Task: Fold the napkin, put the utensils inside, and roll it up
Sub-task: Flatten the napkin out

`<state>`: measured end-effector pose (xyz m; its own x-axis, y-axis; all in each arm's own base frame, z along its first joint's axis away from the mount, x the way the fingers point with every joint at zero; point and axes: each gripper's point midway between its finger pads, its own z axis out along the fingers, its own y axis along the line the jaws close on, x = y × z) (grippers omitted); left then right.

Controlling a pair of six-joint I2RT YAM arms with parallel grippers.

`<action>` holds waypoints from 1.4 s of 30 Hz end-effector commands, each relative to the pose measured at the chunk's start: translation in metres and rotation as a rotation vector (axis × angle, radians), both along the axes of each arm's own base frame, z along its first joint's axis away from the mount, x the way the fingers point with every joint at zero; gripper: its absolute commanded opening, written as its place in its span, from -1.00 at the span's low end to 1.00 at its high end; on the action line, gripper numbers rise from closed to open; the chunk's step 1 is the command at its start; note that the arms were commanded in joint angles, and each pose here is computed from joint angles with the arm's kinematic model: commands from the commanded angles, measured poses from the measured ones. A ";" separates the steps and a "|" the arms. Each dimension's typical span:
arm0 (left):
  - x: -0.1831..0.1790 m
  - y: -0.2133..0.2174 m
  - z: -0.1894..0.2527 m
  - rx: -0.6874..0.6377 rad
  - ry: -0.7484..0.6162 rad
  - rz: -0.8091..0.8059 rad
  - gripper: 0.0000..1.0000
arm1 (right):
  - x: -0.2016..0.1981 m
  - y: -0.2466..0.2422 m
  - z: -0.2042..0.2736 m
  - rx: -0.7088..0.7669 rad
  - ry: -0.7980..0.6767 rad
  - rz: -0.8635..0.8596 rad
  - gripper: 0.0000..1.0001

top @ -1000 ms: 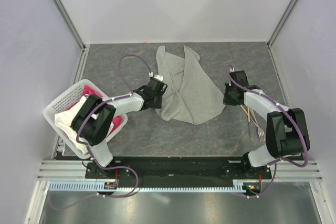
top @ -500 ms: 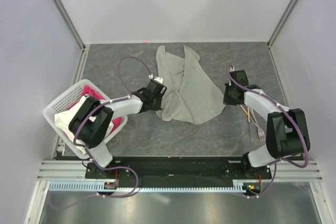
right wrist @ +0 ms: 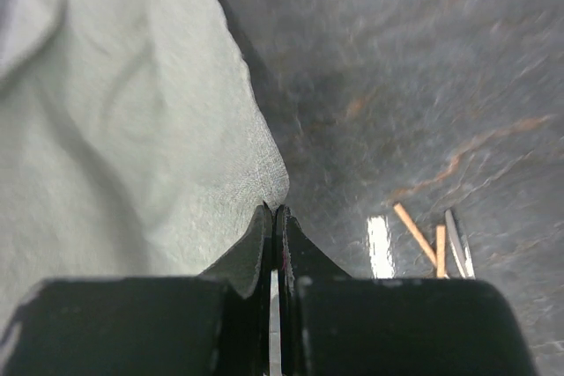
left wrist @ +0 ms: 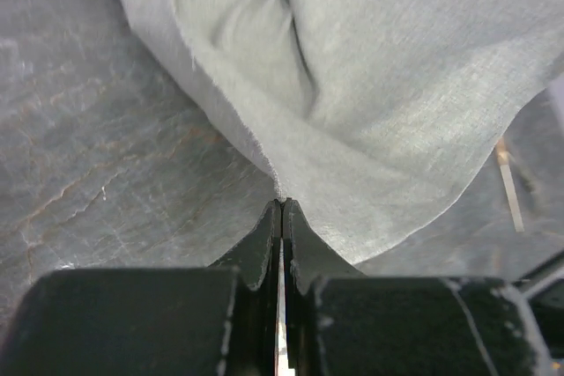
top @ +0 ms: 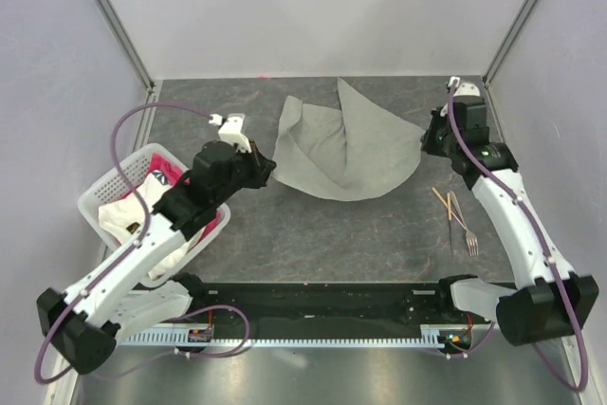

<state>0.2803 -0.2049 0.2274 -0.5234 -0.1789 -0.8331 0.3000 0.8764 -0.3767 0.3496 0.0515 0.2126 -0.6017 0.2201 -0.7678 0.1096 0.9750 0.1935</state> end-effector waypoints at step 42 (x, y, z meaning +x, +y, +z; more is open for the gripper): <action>-0.051 0.063 0.321 -0.441 -0.692 -0.076 -0.96 | -0.063 -0.033 0.342 -0.044 -0.783 -0.050 -1.00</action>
